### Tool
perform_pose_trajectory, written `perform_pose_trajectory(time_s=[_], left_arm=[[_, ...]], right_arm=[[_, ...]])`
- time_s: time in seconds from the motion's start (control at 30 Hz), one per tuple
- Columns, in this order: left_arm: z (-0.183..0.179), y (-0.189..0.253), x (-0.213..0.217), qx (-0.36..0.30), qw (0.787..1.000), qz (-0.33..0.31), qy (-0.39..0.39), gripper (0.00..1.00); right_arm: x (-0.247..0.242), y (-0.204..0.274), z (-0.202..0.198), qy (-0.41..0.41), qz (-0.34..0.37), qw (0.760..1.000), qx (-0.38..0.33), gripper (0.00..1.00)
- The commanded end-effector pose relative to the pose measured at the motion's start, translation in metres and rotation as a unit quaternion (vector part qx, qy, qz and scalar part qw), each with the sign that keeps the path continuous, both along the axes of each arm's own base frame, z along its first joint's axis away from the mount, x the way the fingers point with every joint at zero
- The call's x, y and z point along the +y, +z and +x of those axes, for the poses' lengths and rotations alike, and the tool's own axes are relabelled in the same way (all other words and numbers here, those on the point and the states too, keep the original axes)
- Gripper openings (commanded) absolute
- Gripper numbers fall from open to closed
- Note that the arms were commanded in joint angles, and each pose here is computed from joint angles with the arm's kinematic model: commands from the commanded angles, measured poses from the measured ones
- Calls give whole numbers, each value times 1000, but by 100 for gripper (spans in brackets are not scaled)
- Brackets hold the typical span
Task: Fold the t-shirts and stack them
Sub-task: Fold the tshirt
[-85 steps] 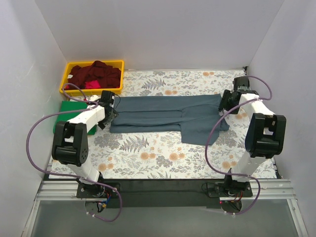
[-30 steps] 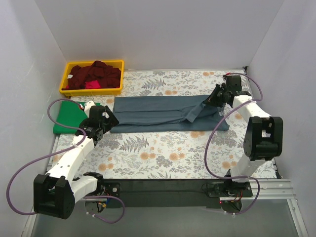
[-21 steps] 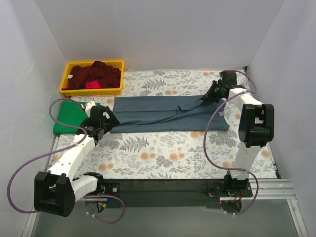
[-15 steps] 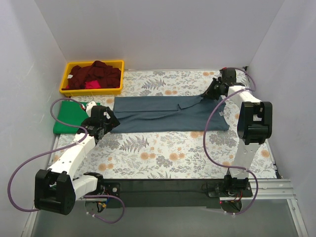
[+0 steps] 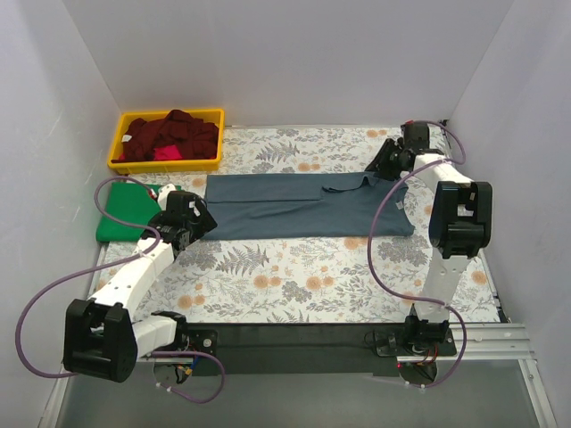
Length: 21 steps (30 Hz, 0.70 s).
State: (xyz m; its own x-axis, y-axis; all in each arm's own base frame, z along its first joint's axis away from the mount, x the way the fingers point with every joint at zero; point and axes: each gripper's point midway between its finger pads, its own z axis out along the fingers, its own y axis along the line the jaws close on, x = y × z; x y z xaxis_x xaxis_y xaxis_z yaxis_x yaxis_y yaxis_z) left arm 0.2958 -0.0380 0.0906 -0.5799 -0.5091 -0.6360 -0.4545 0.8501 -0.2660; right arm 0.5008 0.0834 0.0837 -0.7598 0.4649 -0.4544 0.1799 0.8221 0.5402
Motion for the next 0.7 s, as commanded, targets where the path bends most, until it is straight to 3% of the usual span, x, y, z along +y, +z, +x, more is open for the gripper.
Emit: perform_pose_trajectory(time_s=[0.0, 0.07, 0.27, 0.3, 0.43, 0.67], left_arm=[[10, 11, -7, -13, 1000, -15, -2, 77], [17, 19, -11, -19, 999, -26, -3, 75], [35, 14, -16, 1, 999, -37, 12, 64], [41, 18, -17, -2, 999, -39, 13, 63], [51, 1, -23, 29, 998, -49, 15, 57], [61, -32, -29, 78, 995, -53, 15, 44]], right_arm=[[-8, 39, -6, 7, -25, 998, -54, 50], [-13, 57, -21, 5, -42, 997, -71, 56], [-64, 27, -105, -61, -64, 996, -19, 64], [-68, 7, -127, -69, -58, 996, 8, 65], [-79, -3, -159, -90, 9, 996, 1, 66], [-86, -19, -178, -131, 72, 989, -6, 68]])
